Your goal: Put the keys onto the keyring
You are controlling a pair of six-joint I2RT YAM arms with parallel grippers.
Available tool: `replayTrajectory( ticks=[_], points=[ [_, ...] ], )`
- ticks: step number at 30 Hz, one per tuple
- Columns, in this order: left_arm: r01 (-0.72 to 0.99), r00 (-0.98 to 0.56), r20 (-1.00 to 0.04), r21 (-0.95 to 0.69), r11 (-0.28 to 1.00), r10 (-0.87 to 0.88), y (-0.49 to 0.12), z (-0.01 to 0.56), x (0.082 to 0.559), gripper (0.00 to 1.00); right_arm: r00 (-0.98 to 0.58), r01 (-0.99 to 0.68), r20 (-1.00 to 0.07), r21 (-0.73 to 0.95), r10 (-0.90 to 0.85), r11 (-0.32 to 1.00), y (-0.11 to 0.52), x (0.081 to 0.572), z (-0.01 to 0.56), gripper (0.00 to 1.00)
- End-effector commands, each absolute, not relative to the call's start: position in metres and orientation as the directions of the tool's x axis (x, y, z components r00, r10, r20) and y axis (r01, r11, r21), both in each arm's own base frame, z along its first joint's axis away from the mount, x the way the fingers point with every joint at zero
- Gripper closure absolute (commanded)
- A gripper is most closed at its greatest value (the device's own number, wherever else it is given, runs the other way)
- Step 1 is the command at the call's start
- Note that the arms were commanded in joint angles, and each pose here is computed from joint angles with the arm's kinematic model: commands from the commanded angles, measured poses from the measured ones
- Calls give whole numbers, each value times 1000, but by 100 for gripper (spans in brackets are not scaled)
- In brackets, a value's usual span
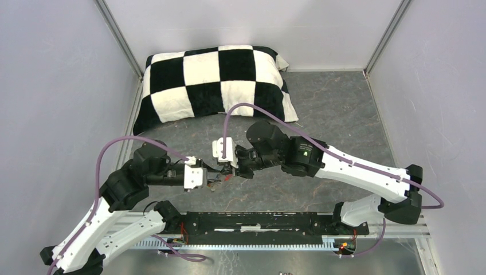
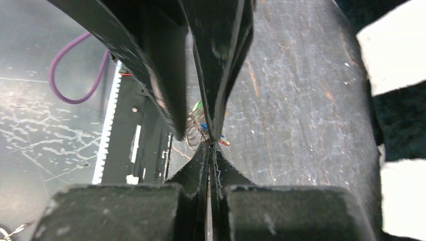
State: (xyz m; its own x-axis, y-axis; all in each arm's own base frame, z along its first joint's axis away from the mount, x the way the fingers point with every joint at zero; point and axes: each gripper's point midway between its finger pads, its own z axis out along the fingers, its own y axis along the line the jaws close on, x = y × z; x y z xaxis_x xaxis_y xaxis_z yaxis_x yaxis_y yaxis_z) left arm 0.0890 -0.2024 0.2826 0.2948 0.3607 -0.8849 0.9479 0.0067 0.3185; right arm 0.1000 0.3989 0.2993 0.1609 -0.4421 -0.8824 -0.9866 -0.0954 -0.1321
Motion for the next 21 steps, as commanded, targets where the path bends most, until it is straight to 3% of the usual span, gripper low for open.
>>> replayTrajectory(
  ticks=[1,12,21],
  points=[
    [919,390,-890,393,-36,236,-205,319,72,60,199,-979,-934,-204,-298,-15,394,108,334,100],
    [842,531,-806,535,-62,262,-197,319,78,60,117,-992,-992,-115,-47,-54,386,88,349,100],
    [879,472,-841,470,-75,263,-197,316,71,59,55,-998,-991,-59,122,-31,383,84,362,100]
  ],
)
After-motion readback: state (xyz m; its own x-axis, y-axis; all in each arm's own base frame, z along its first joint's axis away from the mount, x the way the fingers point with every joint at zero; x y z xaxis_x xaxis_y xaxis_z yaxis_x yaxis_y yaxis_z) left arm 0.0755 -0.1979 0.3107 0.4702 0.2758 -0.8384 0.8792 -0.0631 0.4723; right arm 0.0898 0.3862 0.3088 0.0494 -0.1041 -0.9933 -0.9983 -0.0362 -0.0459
